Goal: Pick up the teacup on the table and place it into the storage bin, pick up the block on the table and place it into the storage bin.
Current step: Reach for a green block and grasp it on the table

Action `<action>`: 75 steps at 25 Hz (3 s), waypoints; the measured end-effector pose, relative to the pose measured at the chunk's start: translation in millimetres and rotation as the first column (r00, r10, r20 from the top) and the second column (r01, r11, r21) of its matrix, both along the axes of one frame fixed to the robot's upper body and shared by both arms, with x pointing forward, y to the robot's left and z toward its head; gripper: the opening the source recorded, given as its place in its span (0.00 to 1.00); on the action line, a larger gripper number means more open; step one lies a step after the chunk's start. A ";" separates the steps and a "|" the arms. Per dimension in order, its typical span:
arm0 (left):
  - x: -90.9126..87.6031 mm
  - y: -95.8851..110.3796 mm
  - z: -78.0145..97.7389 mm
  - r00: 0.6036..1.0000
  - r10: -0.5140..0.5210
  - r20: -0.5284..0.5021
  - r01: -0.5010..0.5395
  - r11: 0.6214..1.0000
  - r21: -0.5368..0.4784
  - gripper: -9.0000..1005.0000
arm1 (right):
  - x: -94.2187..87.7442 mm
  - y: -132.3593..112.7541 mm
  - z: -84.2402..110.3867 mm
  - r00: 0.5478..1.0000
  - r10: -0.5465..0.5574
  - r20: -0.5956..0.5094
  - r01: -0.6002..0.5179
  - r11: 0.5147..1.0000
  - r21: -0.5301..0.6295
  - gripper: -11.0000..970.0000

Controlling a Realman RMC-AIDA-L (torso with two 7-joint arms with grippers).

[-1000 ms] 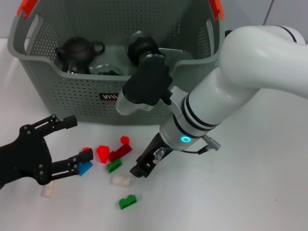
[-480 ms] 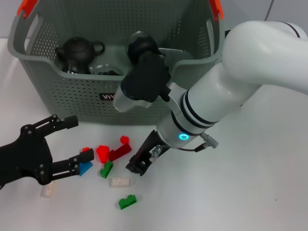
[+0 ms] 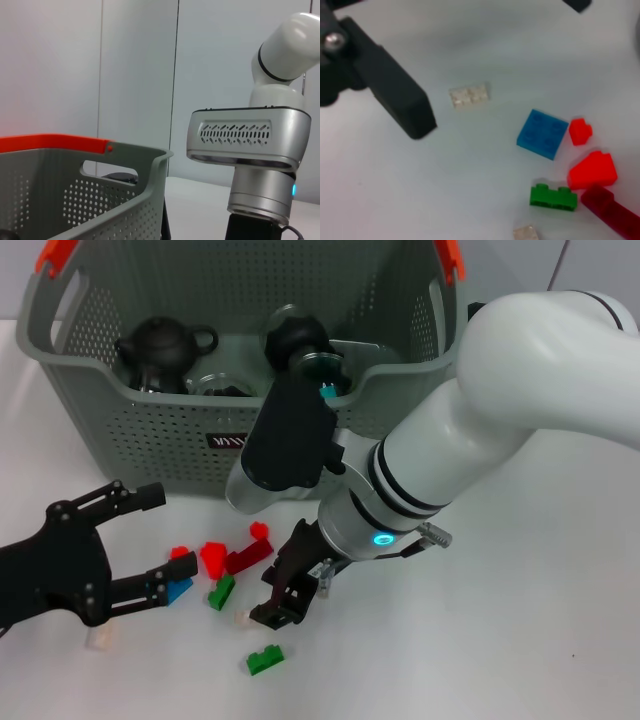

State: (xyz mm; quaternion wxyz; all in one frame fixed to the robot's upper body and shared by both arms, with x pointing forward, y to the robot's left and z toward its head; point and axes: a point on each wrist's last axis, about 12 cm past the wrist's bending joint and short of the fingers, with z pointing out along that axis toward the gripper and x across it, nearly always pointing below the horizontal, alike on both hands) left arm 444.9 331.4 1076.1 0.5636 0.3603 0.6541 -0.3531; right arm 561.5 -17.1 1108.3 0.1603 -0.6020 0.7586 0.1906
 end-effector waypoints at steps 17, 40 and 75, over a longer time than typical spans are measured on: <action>1.1 0.0 -0.1 1.000 -0.004 -0.005 0.004 1.000 0.007 0.84 | -17.7 -7.5 5.4 0.970 0.242 0.017 -0.242 0.970 -0.016 0.49; 1.5 -1.9 -0.6 1.000 -0.013 -0.009 0.013 1.000 0.005 0.84 | -26.9 0.6 -5.9 0.941 0.331 0.067 -0.329 0.944 -0.040 0.49; 2.3 -3.0 0.6 1.000 -0.023 -0.004 0.023 1.000 0.000 0.84 | -29.0 4.8 -12.9 0.928 0.360 0.095 -0.357 0.933 -0.050 0.24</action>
